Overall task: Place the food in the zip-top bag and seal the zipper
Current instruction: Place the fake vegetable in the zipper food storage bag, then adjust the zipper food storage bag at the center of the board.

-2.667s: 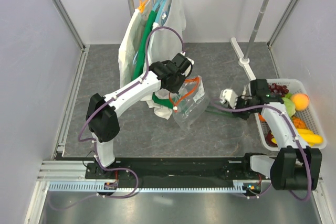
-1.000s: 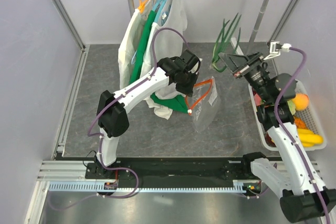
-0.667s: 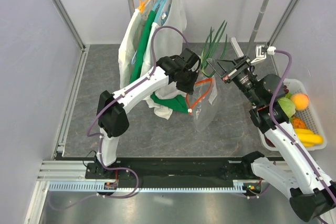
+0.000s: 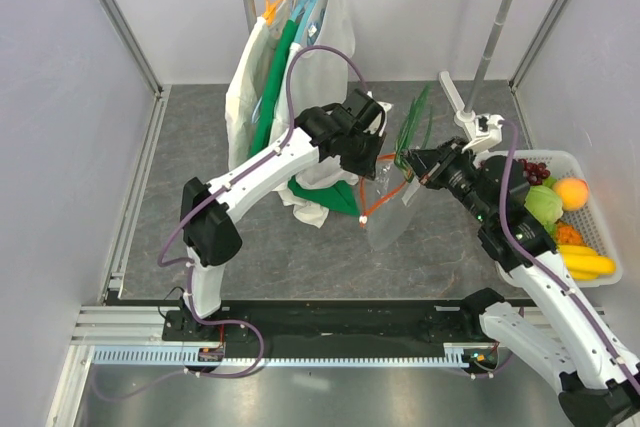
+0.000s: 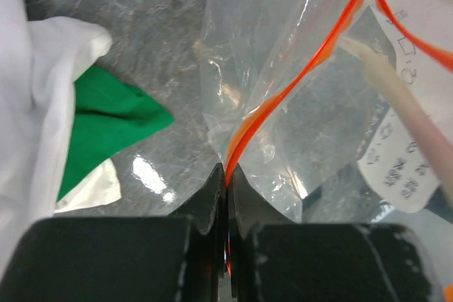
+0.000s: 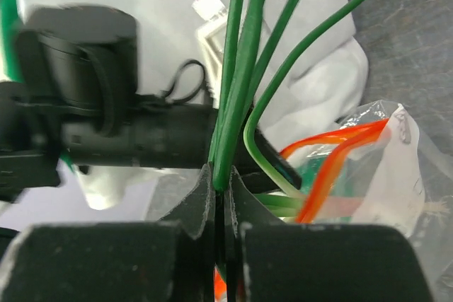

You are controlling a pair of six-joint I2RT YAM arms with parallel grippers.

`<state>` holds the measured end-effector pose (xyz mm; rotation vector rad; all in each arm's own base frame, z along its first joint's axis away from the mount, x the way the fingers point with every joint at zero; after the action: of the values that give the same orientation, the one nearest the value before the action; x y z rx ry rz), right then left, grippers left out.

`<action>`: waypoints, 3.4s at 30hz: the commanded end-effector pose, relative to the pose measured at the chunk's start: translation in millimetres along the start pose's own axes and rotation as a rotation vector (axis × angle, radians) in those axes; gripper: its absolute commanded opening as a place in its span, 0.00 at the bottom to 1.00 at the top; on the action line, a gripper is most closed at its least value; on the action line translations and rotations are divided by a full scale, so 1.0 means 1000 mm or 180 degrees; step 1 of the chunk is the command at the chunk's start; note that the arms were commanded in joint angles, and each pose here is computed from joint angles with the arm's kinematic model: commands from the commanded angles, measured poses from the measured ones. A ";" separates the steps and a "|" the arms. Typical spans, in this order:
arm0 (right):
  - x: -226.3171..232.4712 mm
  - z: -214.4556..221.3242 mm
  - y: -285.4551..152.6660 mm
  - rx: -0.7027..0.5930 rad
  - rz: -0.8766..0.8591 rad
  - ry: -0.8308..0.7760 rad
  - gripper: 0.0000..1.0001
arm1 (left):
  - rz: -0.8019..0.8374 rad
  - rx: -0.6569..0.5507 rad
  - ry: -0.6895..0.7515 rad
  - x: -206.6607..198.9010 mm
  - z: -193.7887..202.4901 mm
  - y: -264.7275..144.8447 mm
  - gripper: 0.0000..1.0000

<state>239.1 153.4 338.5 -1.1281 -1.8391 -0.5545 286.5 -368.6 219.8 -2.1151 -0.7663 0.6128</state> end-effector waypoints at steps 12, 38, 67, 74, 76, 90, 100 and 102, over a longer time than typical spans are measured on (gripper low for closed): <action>-0.025 0.029 0.005 0.0146 -0.0453 -0.1032 0.04 | 0.0439 -0.0277 0.0003 -0.029 -0.019 -0.035 0.02; -0.022 0.014 -0.059 0.0540 0.0311 -0.1379 0.70 | 0.0475 -0.0741 0.0121 -0.030 -0.036 -0.075 0.02; -0.035 0.049 -0.030 0.1148 0.0318 -0.0469 0.00 | 0.0788 -0.0437 -0.0176 -0.010 -0.005 -0.062 0.04; -0.042 0.063 -0.041 0.1331 0.0492 0.0076 0.80 | 0.0730 -0.0464 -0.0267 -0.008 -0.010 -0.060 0.02; -0.045 0.067 -0.031 0.1326 0.0472 0.0257 0.82 | 0.0710 -0.0473 -0.0305 -0.007 -0.012 -0.059 0.02; -0.055 0.066 -0.011 0.1436 0.0468 0.0324 0.00 | 0.0725 -0.0420 -0.0036 -0.005 -0.001 -0.060 0.30; -0.060 0.055 -0.037 0.1816 0.0528 0.0219 0.00 | 0.1065 -0.0305 0.0152 -0.019 0.017 -0.078 0.15; -0.064 0.055 -0.038 0.1949 0.0555 0.0134 0.00 | 0.1199 -0.0266 0.0226 -0.024 0.019 -0.083 0.02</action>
<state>204.0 144.0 262.6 -0.9135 -1.6621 -0.0396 251.3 -336.9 260.3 -2.3087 -0.5117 0.7424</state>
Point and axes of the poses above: each gripper's point midway between its finger pads, its own y axis out along the fingers, its own x axis along the line the jaws close on, z = x × y, the point moved 3 cm from there along -y, back along the fingers, and after that the axes turned 14 degrees about y, right-handed, at the moved point
